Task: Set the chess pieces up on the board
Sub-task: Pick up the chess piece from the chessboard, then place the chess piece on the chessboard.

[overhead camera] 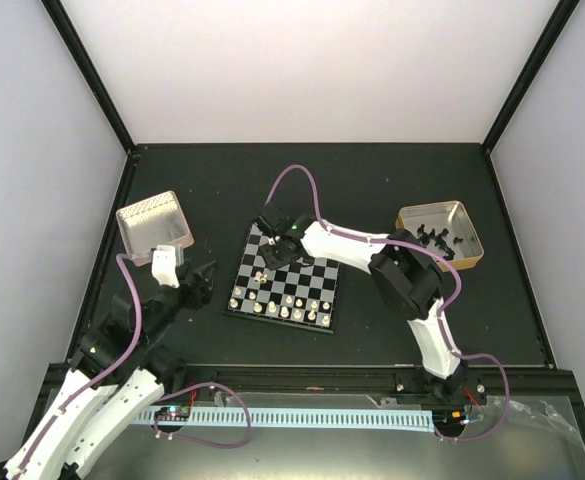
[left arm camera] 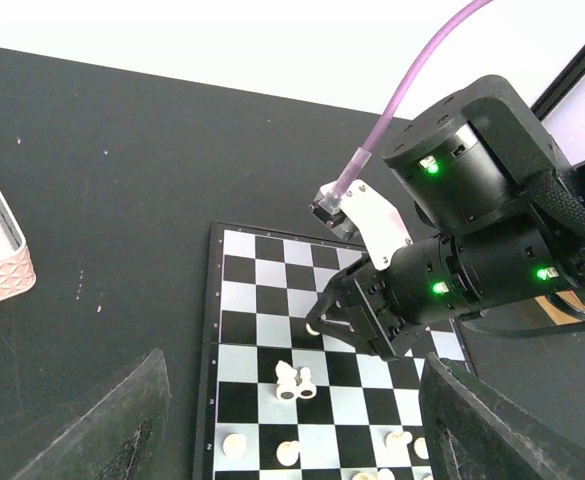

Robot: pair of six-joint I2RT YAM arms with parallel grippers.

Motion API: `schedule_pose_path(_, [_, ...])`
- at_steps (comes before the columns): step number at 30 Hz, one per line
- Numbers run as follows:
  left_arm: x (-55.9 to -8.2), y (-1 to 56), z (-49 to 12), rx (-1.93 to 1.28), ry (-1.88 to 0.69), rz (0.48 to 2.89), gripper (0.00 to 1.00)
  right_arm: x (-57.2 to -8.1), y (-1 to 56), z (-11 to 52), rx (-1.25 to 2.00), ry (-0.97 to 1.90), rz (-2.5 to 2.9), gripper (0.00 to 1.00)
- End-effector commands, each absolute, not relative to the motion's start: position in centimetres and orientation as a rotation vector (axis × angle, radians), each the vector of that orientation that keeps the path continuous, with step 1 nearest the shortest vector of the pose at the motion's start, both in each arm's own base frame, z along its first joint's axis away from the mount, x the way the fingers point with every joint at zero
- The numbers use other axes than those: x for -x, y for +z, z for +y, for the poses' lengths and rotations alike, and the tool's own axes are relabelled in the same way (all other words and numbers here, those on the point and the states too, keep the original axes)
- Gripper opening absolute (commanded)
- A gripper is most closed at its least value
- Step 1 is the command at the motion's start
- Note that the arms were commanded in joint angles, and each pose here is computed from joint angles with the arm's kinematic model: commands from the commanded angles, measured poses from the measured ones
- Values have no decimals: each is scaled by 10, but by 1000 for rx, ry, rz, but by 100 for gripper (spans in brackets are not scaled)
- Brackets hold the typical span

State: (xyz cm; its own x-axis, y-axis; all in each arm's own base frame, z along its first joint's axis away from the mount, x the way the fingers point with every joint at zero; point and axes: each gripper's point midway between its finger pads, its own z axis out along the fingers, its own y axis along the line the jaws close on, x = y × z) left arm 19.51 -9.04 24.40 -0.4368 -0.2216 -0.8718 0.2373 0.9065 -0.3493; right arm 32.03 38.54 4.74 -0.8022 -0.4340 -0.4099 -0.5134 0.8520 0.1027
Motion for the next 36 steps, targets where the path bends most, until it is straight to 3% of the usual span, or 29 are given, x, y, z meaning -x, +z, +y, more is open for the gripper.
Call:
schedule_pose_path(1, [-199, 249, -92, -10, -516, 1937, 70, -325, 45, 389, 718, 261, 2640, 23])
schedule_pose_path(11, [-202, 244, -95, -17, -513, 1959, 70, -325, 59, 385, 696, 274, 2604, 6])
schedule_pose_path(20, [-204, 242, -96, -17, -509, 1968, 70, -293, 81, 373, 756, 359, 2618, 6])
schedule_pose_path(36, [-205, 239, -97, -16, -504, 1976, 71, -223, 50, 378, 1043, 480, 2761, 6])
